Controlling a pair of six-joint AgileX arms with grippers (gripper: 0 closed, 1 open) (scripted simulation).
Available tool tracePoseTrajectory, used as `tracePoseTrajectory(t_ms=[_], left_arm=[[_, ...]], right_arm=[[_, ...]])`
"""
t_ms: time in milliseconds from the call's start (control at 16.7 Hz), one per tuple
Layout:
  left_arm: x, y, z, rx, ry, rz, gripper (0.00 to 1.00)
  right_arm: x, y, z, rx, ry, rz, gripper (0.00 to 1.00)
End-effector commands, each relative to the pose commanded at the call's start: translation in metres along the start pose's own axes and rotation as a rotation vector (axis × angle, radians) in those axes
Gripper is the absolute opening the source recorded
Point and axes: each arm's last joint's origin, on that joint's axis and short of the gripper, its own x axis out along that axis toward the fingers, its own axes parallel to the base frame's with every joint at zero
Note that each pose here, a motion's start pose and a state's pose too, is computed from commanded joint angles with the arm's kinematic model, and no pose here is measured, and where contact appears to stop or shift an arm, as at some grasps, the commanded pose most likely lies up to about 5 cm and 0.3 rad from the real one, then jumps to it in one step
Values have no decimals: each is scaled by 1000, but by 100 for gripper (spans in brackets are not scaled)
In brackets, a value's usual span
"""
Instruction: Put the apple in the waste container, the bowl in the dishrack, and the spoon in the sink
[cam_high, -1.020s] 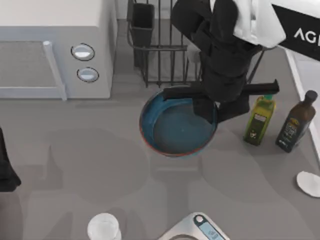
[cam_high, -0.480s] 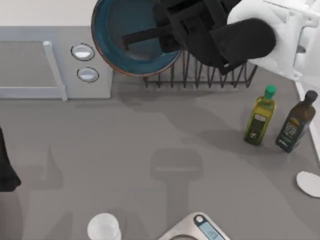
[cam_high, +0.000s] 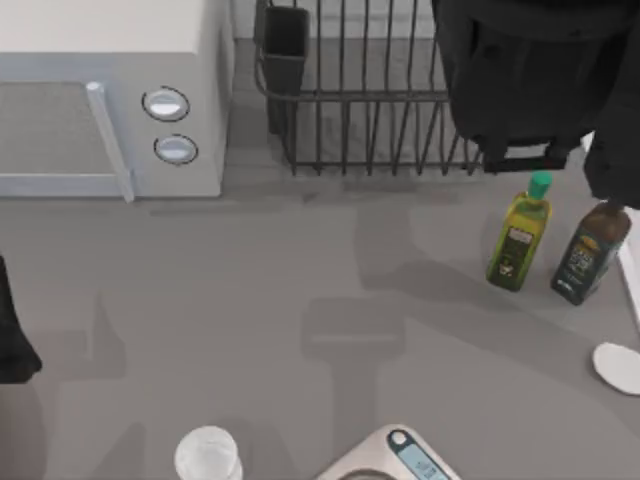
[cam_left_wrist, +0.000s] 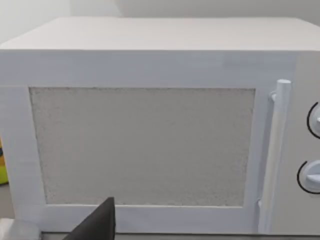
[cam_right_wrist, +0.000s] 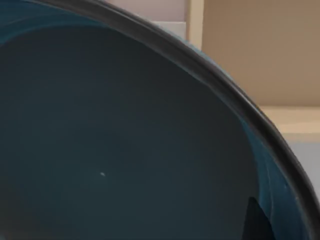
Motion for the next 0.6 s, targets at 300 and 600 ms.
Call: tracePoseTrajectory(t_ms=[300,600], left_arm=[[0,0,0,0,0,0,100],[0,0,0,0,0,0,100]], right_arm=[[-6,-3,4,13,-20,-16,0],[19,8,-12,8,-15,-19,0]])
